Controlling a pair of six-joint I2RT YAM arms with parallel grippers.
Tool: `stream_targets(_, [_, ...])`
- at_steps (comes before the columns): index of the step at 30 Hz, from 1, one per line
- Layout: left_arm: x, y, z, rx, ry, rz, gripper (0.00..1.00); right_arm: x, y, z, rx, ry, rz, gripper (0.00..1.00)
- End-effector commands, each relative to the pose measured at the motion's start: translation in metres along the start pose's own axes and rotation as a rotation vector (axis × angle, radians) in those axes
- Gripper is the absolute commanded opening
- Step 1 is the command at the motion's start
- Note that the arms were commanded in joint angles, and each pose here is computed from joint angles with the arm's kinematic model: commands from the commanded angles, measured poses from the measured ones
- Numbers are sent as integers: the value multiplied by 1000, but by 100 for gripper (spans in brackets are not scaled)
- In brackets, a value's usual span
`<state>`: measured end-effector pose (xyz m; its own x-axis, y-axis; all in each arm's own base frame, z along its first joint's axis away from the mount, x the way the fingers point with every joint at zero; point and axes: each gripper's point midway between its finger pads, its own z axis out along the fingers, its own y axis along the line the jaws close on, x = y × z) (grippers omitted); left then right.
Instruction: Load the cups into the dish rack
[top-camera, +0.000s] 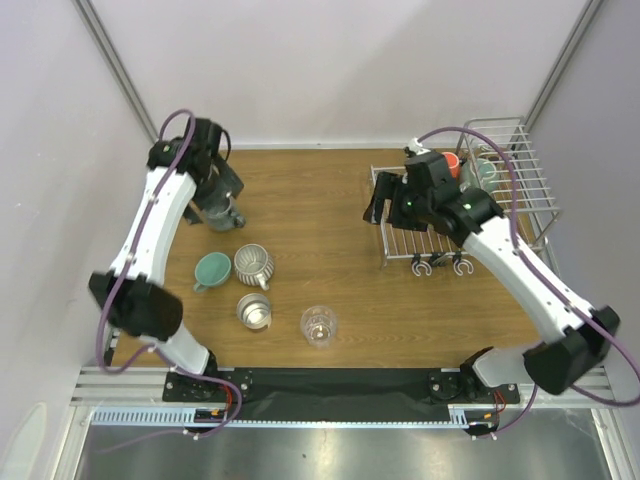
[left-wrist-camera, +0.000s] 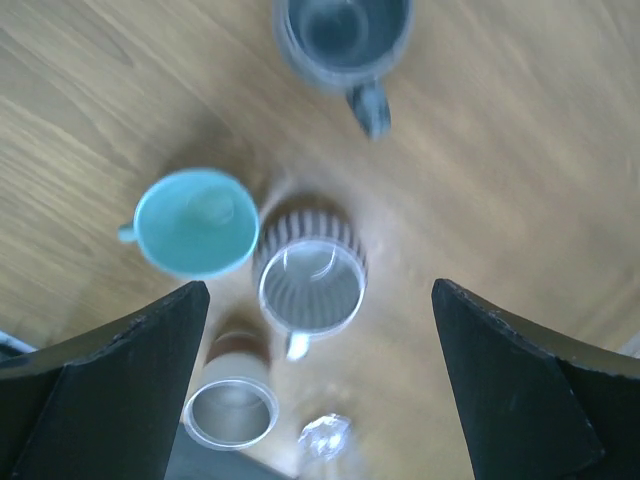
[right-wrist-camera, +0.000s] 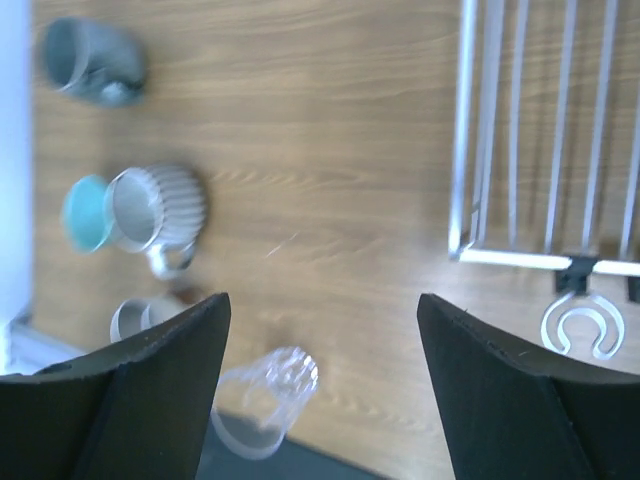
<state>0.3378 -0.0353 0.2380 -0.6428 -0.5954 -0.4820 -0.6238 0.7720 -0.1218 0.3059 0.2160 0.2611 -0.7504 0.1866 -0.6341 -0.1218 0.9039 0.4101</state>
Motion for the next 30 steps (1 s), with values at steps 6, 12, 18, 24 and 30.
stream_targets(6, [-49, 22, 50, -286, -49, -185, 99, 23, -3, -41, -57, 65, -69, 81])
stream_targets(12, [-64, 18, 79, -274, -108, -282, 99, 21, -10, -48, -40, 58, -69, 82])
stream_targets(18, [-57, 17, 109, -252, -80, -351, 99, 18, -29, -46, 22, 63, -28, 82])
stream_targets(24, [-47, 16, 142, -278, -23, -371, 96, 18, -48, -47, 54, 46, 12, 82])
stream_targets(30, [-38, 28, 172, -327, 27, -395, 91, 19, -60, -46, 82, 46, 41, 82])
